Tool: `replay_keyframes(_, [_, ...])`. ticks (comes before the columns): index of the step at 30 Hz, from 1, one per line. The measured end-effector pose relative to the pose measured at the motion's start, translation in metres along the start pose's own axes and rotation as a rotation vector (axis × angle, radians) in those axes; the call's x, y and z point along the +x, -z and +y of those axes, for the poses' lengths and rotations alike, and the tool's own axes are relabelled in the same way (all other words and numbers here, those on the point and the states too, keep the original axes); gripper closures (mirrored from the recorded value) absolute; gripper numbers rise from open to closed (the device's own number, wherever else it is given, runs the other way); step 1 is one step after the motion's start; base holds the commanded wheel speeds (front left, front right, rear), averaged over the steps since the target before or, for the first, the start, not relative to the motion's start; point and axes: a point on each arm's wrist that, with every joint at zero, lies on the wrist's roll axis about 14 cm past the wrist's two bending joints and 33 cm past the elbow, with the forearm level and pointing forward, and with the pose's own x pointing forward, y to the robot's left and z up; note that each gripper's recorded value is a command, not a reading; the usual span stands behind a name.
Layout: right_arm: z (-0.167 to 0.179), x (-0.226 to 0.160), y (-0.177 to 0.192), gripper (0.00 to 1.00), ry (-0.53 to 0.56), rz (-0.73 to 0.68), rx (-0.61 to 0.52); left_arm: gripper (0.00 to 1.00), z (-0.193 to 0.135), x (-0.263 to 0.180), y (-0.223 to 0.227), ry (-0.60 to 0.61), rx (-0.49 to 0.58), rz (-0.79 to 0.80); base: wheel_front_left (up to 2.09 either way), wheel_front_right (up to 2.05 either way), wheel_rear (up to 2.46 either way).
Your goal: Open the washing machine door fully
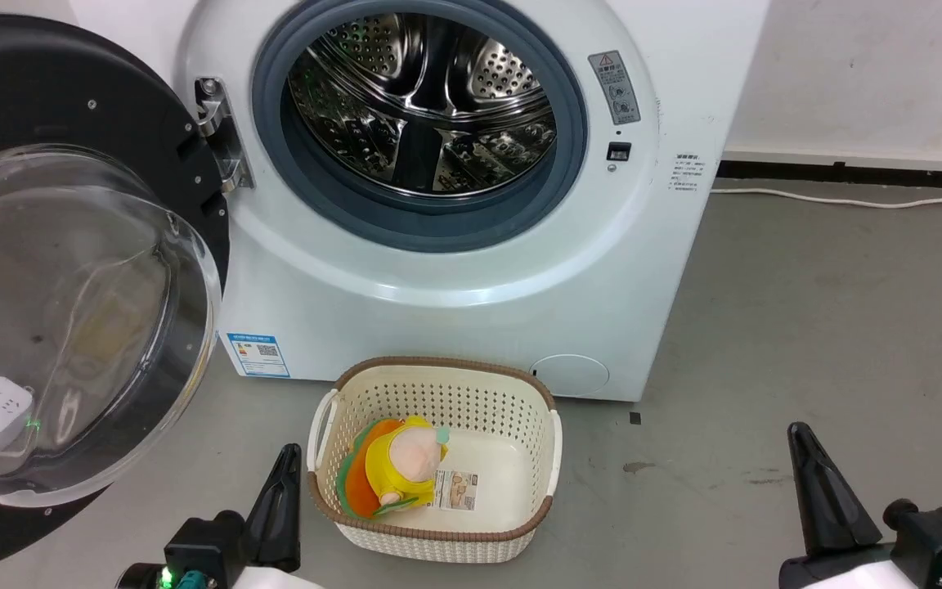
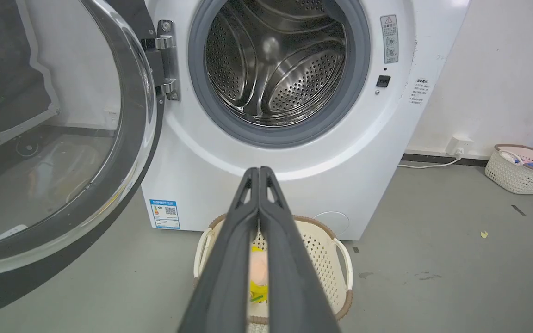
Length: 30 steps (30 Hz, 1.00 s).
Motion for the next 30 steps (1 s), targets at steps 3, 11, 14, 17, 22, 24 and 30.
replay_keyframes(3, [0.0000,-0.0001,0.0007,1.00,0.000,0.005,-0.002,1.00,0.0000,0.0004,0.0001,0.000,0.002,0.003,0.00,0.00,0.00])
replay_keyframes(11, [0.0005,-0.0001,0.0028,1.00,-0.003,0.021,-0.009,1.00,-0.0005,0.0015,-0.0001,0.003,0.009,0.011,0.00,0.00,0.00])
replay_keyframes(14, [0.0007,0.0001,0.0035,1.00,-0.003,0.028,-0.009,1.00,-0.0007,0.0019,0.0003,0.004,0.014,0.017,0.00,0.00,0.00])
replay_keyframes(17, [0.0008,0.0000,0.0040,1.00,-0.003,0.031,-0.009,1.00,-0.0007,0.0023,-0.0002,0.004,0.017,0.017,0.00,0.00,0.00])
replay_keyframes(22, [0.0011,-0.0001,0.0059,1.00,-0.005,0.045,-0.013,1.00,-0.0005,0.0030,-0.0004,0.004,0.023,0.022,0.00,0.00,0.00])
replay_keyframes(24, [0.0014,-0.0002,0.0061,1.00,-0.006,0.047,-0.016,1.00,-0.0004,0.0032,-0.0005,0.003,0.025,0.025,0.00,0.00,0.00])
replay_keyframes(30, [0.0015,-0.0003,0.0075,1.00,-0.006,0.058,-0.018,1.00,0.0000,0.0042,-0.0012,0.003,0.033,0.030,0.00,0.00,0.00])
